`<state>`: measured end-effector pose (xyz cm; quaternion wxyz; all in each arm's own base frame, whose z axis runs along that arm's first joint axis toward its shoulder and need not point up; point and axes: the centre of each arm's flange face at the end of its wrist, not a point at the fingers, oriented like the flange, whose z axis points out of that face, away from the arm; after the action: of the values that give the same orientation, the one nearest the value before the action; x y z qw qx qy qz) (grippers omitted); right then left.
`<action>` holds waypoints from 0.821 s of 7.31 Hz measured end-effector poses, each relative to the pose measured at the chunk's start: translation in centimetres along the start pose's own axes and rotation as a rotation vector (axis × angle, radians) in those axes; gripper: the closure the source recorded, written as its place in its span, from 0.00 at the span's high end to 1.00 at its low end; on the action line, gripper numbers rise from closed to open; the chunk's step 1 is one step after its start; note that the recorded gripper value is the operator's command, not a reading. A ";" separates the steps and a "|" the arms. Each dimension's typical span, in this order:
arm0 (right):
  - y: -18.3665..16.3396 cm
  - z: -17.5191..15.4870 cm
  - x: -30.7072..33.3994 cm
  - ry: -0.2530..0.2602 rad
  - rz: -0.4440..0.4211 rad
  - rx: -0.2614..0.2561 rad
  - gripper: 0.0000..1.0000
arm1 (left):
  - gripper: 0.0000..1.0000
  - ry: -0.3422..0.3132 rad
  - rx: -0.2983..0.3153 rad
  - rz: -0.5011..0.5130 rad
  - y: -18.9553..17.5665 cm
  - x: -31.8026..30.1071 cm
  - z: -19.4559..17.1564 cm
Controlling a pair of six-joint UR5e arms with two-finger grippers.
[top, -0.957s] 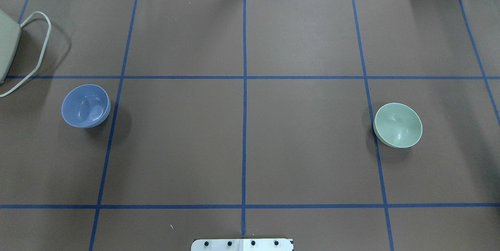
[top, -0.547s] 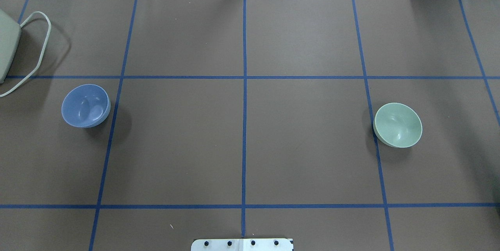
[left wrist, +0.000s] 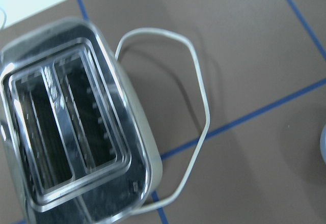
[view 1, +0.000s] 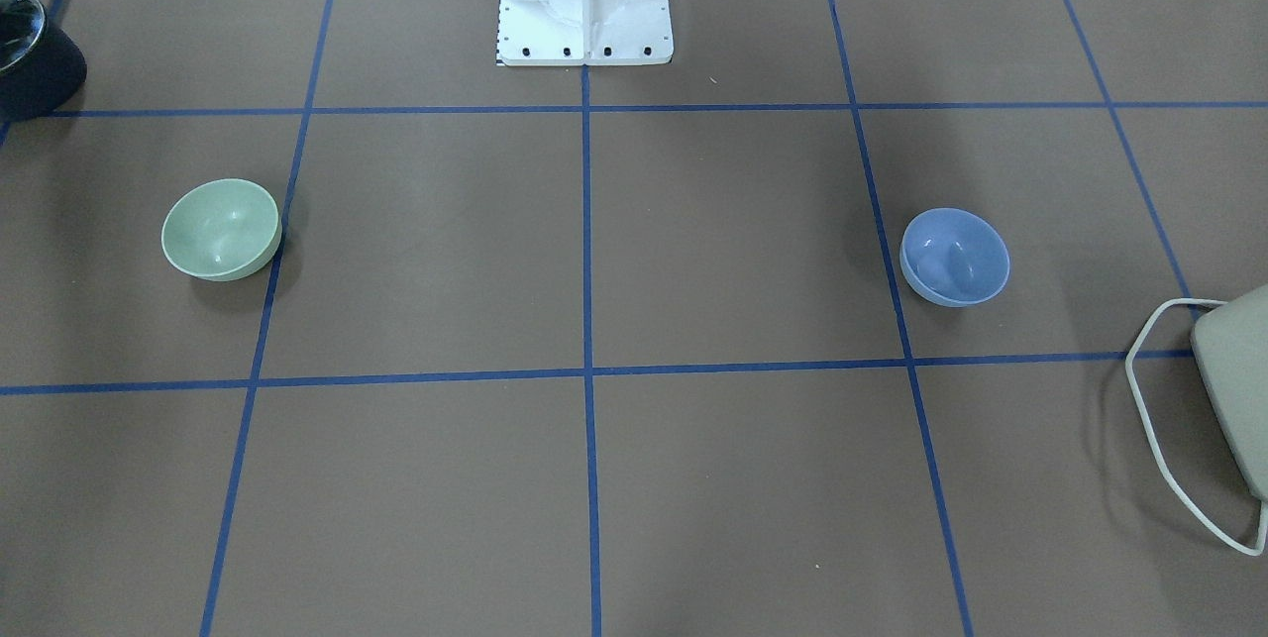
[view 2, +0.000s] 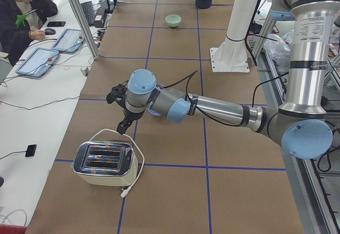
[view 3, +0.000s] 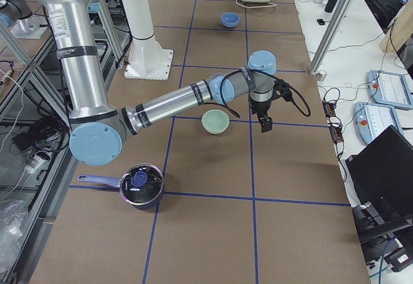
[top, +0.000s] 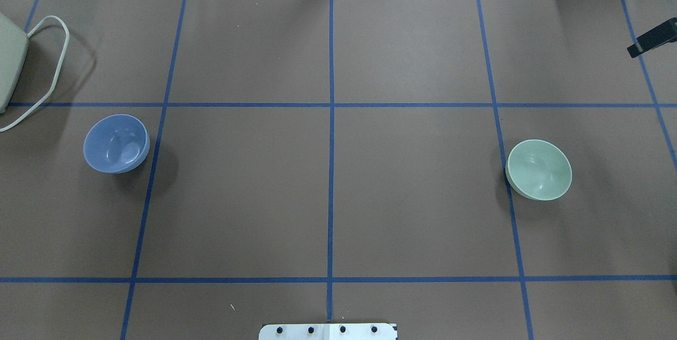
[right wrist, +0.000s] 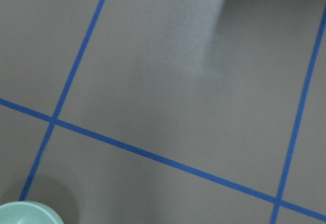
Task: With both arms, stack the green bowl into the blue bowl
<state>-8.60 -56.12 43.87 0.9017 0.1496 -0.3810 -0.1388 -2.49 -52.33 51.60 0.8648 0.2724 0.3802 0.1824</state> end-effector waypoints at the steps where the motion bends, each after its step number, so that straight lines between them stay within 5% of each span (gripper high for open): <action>1: -0.5 1.7 -2.9 -0.009 0.011 0.012 1.00 | 0.99 0.038 -0.007 -0.018 -1.1 2.5 2.4; 3: -0.7 3.7 -5.9 -0.001 0.038 0.036 1.00 | 0.99 0.105 -0.085 -0.154 -2.7 9.2 8.9; 6: -0.5 4.3 -6.5 0.002 0.046 0.040 1.00 | 0.96 0.031 -0.125 -0.319 -1.2 16.0 17.8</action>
<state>-16.15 -54.91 42.33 0.9018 0.1591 -0.3863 -0.1104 21.39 -50.83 51.99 0.8922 0.1517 0.4196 0.0703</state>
